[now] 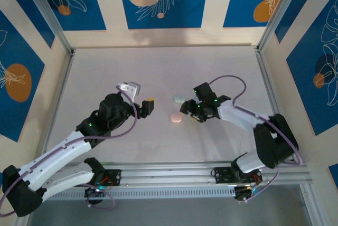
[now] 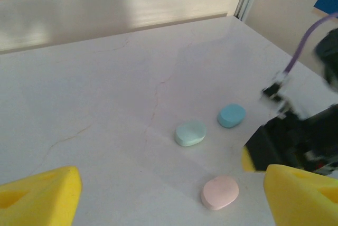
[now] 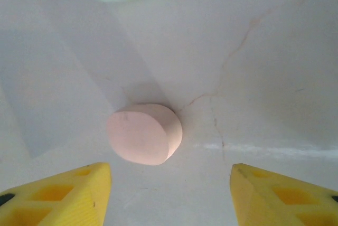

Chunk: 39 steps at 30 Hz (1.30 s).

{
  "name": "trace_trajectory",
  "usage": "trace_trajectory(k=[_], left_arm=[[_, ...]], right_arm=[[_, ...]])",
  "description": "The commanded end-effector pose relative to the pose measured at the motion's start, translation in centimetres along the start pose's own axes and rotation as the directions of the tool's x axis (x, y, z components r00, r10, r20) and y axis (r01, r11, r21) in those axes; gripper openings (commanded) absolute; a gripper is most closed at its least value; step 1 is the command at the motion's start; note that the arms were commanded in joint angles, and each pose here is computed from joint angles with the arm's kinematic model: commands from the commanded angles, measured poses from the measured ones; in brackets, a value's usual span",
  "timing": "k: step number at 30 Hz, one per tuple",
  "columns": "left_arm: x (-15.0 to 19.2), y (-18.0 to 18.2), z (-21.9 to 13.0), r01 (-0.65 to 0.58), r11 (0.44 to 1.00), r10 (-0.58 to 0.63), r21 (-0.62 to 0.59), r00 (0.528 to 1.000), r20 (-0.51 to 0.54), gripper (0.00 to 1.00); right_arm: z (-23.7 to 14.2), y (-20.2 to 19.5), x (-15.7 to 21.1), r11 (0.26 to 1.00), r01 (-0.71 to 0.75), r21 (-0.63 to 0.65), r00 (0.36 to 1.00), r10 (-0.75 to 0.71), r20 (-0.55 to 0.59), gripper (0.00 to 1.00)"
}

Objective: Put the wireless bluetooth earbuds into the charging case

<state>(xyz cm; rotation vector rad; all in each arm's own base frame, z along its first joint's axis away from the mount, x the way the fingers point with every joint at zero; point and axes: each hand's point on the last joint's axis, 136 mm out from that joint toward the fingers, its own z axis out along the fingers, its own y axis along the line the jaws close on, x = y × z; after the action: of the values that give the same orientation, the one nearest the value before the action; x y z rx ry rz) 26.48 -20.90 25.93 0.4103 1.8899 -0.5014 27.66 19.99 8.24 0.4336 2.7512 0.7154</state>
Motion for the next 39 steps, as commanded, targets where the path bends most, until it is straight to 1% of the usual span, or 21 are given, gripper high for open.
trace_trajectory(k=[1, 3, 6, 7, 9, 10, 13, 15, 18, 19, 21, 24, 26, 27, 31, 32, 33, 35, 36, 38, 39], left_arm=[[0.9, 2.1, 0.4, -0.027, 0.996, 0.026, -0.08, 1.0, -0.01, 0.89], [1.3, 3.8, 0.5, -0.034, 0.99, 0.031, -0.138, 0.999, -0.023, 0.92], [2.0, 7.7, 0.5, 0.003, 0.971, -0.013, -0.239, 0.999, -0.041, 0.98], [2.3, 9.3, 0.5, 0.027, 0.961, -0.041, -0.276, 0.998, -0.042, 1.0], [2.6, 11.9, 0.5, 0.051, 0.941, -0.065, -0.335, 0.997, -0.032, 1.0], [2.8, 13.2, 0.5, 0.051, 0.928, -0.065, -0.369, 0.998, -0.026, 1.0], [3.9, 16.6, 0.4, 0.026, 0.879, -0.039, -0.477, 0.999, -0.018, 1.0], [5.1, 18.5, 0.4, -0.01, 0.844, -0.011, -0.536, 0.999, -0.036, 1.0], [6.9, 20.9, 0.5, -0.004, 0.801, -0.013, -0.598, 1.0, -0.024, 1.0], [7.3, 21.6, 0.5, 0.0, 0.784, -0.013, -0.62, 1.0, -0.016, 1.0], [7.8, 22.5, 0.7, -0.013, 0.761, 0.003, -0.649, 1.0, -0.017, 1.0], [8.4, 22.8, 2.0, -0.047, 0.771, 0.03, -0.635, 0.999, -0.037, 1.0], [8.6, 22.6, 2.9, -0.061, 0.789, 0.071, -0.611, 0.997, -0.009, 1.0], [9.3, 22.6, 3.3, -0.072, 0.794, 0.069, -0.604, 0.997, -0.029, 1.0], [10.0, 22.6, 4.2, -0.116, 0.806, 0.109, -0.58, 0.993, -0.047, 1.0], [9.9, 22.6, 4.3, -0.126, 0.81, 0.126, -0.573, 0.991, -0.039, 1.0], [9.6, 22.6, 4.4, -0.143, 0.805, 0.155, -0.575, 0.987, -0.028, 1.0], [10.0, 22.8, 4.3, -0.139, 0.81, 0.176, -0.57, 0.984, 0.01, 1.0], [10.7, 23.3, 4.3, -0.118, 0.806, 0.166, -0.58, 0.986, 0.03, 1.0], [11.1, 23.8, 4.4, -0.1, 0.806, 0.186, -0.584, 0.979, 0.089, 1.0], [11.2, 23.8, 4.2, -0.088, 0.809, 0.171, -0.582, 0.981, 0.088, 1.0]], right_arm=[[-5.8, -1.1, -4.0, 0.98, 0.123, 0.156, 0.954, -0.16, 0.254, 0.63], [-9.2, -1.9, -6.5, 0.95, 0.175, 0.258, 0.869, -0.272, 0.414, 0.69], [-12.9, -4.1, -10.0, 0.89, 0.18, 0.419, 0.687, -0.418, 0.594, 0.86], [-13.0, -5.1, -11.0, 0.872, 0.182, 0.454, 0.635, -0.457, 0.624, 0.9], [-12.4, -6.5, -12.6, 0.85, 0.234, 0.472, 0.582, -0.512, 0.632, 0.9], [-11.6, -7.2, -13.0, 0.849, 0.263, 0.459, 0.588, -0.518, 0.622, 0.91], [-8.9, -10.8, -14.5, 0.883, 0.229, 0.41, 0.664, -0.45, 0.598, 0.9], [-7.3, -11.8, -15.0, 0.882, 0.25, 0.399, 0.672, -0.455, 0.584, 0.89], [-5.8, -10.3, -15.3, 0.87, 0.352, 0.346, 0.619, -0.494, 0.611, 0.89], [-5.4, -9.8, -15.3, 0.86, 0.382, 0.338, 0.622, -0.51, 0.595, 0.88], [-5.1, -8.0, -15.2, 0.824, 0.475, 0.308, 0.556, -0.553, 0.62, 0.88], [-4.6, -7.2, -15.4, 0.761, 0.539, 0.361, 0.487, -0.632, 0.603, 0.88], [-4.3, -6.9, -14.9, 0.727, 0.58, 0.368, 0.421, -0.654, 0.629, 0.88], [-4.9, -7.5, -15.3, 0.747, 0.536, 0.393, 0.41, -0.637, 0.653, 0.89], [-4.9, -9.3, -14.5, 0.787, 0.536, 0.306, 0.416, -0.561, 0.715, 0.89], [-4.9, -9.2, -14.8, 0.786, 0.538, 0.306, 0.392, -0.554, 0.734, 0.89], [-4.8, -9.1, -15.0, 0.785, 0.531, 0.318, 0.396, -0.561, 0.727, 0.89], [-4.5, -9.9, -15.7, 0.814, 0.487, 0.317, 0.462, -0.548, 0.697, 0.9], [-4.8, -10.6, -16.7, 0.837, 0.43, 0.339, 0.469, -0.528, 0.708, 0.98], [-4.7, -11.7, -17.4, 0.868, 0.37, 0.332, 0.528, -0.491, 0.693, 1.0], [-5.0, -12.1, -17.7, 0.879, 0.352, 0.323, 0.53, -0.471, 0.705, 0.99]])
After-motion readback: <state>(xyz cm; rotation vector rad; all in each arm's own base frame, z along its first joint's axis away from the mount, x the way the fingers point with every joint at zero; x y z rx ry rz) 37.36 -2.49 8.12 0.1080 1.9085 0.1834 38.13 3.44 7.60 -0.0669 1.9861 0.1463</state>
